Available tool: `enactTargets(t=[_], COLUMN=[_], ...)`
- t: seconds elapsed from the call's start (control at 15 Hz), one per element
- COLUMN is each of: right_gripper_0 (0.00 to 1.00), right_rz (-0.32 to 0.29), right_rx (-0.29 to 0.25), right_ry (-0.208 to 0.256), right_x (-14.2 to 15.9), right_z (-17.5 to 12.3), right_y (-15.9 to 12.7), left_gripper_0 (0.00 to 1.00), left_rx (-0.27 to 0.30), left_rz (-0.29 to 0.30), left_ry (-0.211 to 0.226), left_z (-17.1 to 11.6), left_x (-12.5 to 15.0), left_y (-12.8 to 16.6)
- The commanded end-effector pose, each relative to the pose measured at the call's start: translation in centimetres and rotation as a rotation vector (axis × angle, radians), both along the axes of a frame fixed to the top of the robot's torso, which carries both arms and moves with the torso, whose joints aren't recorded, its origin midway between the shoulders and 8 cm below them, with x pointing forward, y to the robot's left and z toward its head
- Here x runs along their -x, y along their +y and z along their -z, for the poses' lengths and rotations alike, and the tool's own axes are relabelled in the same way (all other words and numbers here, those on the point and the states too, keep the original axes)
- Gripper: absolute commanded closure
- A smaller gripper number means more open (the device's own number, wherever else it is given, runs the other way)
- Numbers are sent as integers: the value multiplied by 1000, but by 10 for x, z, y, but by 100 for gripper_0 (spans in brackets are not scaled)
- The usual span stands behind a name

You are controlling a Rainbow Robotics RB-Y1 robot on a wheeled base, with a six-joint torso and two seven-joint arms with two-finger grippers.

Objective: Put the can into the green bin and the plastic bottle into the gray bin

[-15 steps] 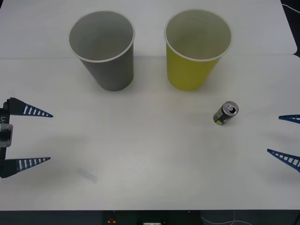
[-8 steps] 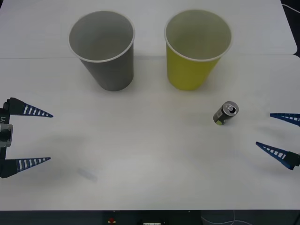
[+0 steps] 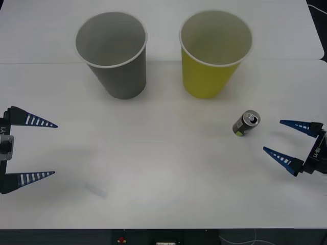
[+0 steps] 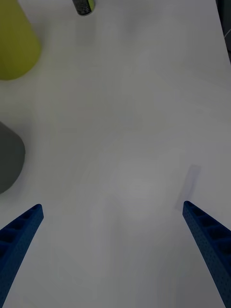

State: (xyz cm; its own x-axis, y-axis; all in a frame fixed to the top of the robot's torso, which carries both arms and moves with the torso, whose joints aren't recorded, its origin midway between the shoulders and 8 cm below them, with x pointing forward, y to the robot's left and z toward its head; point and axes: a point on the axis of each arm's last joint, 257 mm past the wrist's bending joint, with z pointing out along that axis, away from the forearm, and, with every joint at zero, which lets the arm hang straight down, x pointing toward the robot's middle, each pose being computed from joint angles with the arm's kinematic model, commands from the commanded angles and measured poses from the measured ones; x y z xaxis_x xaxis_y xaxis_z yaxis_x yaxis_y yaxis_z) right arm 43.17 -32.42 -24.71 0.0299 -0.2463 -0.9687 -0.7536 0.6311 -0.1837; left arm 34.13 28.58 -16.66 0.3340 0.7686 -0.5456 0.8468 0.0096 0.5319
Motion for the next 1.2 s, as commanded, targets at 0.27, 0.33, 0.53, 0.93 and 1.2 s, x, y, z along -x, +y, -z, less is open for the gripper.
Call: enactTargets(t=[0.27, 0.33, 0.53, 0.93, 1.2], right_gripper_0=[0, 0, 0, 0, 0], right_rz=[24, 24, 36, 48, 53], right_rx=[-11, -14, -37, -21, -7], right_ry=[4, 5, 0, -15, -17], right_x=[-26, -30, -45, -64, -67], right_z=[15, 19, 22, 25, 28], right_y=[19, 24, 42, 64, 67], left_gripper_0=[0, 0, 0, 0, 0], left_rx=[0, 0, 0, 0, 0], left_rz=[0, 0, 0, 0, 0], left_ry=[0, 0, 0, 0, 0], left_z=[0, 0, 0, 0, 0], left_x=[0, 0, 0, 0, 0], left_y=[0, 0, 0, 0, 0])
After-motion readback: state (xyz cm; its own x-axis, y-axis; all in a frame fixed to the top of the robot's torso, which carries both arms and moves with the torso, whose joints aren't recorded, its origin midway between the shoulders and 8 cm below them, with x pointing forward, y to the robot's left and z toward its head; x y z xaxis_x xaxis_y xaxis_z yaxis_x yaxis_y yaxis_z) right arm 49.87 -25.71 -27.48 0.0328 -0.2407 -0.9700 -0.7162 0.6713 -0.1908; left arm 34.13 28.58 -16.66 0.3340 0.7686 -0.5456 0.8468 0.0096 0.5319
